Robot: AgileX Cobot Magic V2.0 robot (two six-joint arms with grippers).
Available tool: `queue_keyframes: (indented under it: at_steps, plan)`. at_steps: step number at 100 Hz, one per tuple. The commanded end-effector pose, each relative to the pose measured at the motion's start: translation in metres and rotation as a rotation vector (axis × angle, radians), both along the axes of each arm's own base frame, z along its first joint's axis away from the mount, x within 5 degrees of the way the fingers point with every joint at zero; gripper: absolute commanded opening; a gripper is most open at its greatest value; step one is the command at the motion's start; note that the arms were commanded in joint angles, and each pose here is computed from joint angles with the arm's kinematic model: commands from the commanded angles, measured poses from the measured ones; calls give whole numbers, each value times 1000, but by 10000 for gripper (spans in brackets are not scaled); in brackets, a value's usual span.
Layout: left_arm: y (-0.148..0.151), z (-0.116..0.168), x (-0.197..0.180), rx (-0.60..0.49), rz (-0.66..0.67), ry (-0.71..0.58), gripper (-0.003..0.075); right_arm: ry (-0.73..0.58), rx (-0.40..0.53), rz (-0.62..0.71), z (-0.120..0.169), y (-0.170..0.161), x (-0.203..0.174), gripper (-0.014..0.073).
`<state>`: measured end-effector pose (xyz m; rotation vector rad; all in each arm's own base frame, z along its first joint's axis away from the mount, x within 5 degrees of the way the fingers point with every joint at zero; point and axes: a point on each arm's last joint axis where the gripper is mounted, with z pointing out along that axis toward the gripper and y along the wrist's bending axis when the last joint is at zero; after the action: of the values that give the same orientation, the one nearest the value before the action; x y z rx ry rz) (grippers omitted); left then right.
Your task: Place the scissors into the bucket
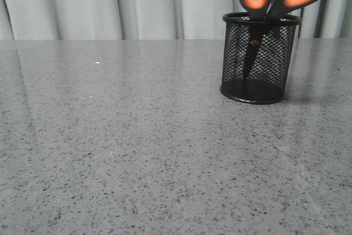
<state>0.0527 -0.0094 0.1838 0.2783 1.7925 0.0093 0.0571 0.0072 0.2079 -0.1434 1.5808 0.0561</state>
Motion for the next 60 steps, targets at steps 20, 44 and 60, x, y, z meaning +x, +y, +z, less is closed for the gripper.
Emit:
queue_keyframes:
  at_steps: [20, 44, 60]
  plan:
    - [0, -3, 0, -28, 1, -52, -21, 113, 7, -15, -20, 0, 2, -54]
    - [0, -3, 0, -28, 1, -52, -21, 240, -15, -16, -32, -1, -1, -54]
    - [0, -3, 0, -28, 1, -52, -21, 189, -9, -16, -30, -1, -4, -54]
